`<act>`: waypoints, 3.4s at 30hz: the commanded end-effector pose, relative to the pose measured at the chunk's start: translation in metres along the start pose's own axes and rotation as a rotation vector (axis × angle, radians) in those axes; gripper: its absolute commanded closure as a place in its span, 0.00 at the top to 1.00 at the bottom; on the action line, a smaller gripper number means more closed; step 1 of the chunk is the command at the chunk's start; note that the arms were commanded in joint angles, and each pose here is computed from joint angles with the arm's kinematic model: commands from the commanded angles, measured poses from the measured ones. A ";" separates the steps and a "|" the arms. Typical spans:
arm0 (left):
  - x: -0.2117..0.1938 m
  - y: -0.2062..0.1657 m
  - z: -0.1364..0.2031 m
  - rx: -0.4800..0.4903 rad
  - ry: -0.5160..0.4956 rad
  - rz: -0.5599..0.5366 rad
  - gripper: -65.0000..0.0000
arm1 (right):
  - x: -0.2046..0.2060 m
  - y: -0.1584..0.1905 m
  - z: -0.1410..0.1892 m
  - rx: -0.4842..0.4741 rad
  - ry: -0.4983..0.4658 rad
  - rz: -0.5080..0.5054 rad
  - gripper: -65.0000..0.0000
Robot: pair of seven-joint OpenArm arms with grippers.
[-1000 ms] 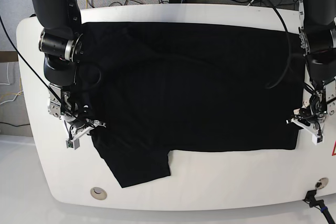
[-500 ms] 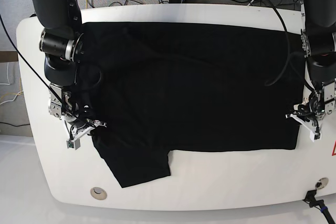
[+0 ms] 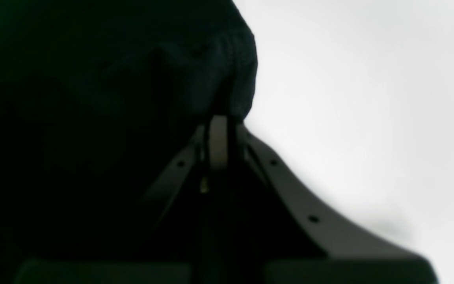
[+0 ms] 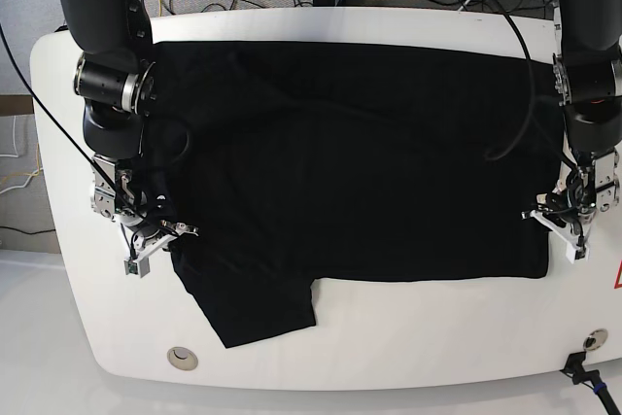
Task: Fold the T-shirt properly
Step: 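Lift the hem with both grippers and fold it over toward the shoulders, then release the hem and move the right gripper to the folded shirt's end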
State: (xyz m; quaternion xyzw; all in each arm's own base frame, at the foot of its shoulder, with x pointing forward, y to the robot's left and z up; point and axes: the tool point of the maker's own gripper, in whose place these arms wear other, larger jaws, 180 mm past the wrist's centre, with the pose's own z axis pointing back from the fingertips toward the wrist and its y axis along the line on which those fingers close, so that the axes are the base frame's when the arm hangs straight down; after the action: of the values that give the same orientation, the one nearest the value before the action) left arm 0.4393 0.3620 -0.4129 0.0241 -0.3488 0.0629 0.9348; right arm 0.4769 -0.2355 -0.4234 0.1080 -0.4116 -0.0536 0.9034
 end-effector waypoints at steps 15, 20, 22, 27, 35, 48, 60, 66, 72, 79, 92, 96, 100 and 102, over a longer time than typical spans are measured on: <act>0.008 -0.004 0.003 -0.026 0.007 0.003 0.00 | 0.005 0.000 0.002 0.001 0.030 0.044 0.00; 0.017 -0.009 0.004 -0.063 -0.024 0.030 0.00 | -0.004 -0.001 0.004 0.003 0.075 0.042 0.00; 0.026 -0.011 0.008 -0.083 -0.043 0.043 0.00 | 0.000 -0.002 0.005 0.003 0.079 0.049 0.00; 0.060 -0.025 0.022 -0.142 -0.115 0.005 0.00 | 0.028 -0.002 0.014 0.007 0.013 0.067 0.00; 0.113 -0.033 0.062 -0.124 -0.292 -0.124 0.00 | 0.070 -0.008 0.045 0.020 -0.094 0.066 0.00; 0.102 -0.038 0.088 -0.162 -0.330 -0.140 0.00 | 0.089 -0.020 0.088 0.019 -0.187 0.119 0.00; 0.064 -0.037 0.106 -0.176 -0.317 -0.170 0.00 | 0.066 -0.015 0.139 -0.006 -0.234 0.269 0.00; 0.043 -0.044 0.112 -0.187 -0.298 -0.204 0.00 | 0.048 -0.034 0.161 -0.055 -0.223 0.295 0.00; 0.030 -0.045 0.114 -0.189 -0.285 -0.197 0.00 | 0.036 -0.052 0.174 -0.096 -0.203 0.291 0.00; 0.011 -0.040 0.115 -0.176 -0.218 -0.242 0.00 | 0.003 -0.062 0.192 -0.134 -0.146 0.295 0.00; 0.004 -0.023 0.135 -0.137 -0.234 -0.252 0.00 | -0.036 -0.071 0.220 -0.183 -0.089 0.277 0.00; 0.002 -0.019 0.140 -0.127 -0.237 -0.253 0.00 | -0.042 -0.072 0.225 -0.189 -0.080 0.275 0.00; -0.001 -0.014 0.144 -0.117 -0.240 -0.249 0.00 | -0.047 -0.074 0.226 -0.191 -0.065 0.277 0.00; -0.005 -0.013 0.144 -0.118 -0.237 -0.243 0.00 | -0.046 -0.073 0.227 -0.192 -0.070 0.279 0.00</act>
State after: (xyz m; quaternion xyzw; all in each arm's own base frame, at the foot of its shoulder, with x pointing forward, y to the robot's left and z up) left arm 0.3358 0.3263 -0.3287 0.0033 -0.4268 -0.0727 0.9014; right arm 0.2683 -0.3244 -0.3464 -0.0228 -0.4264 0.0247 0.9039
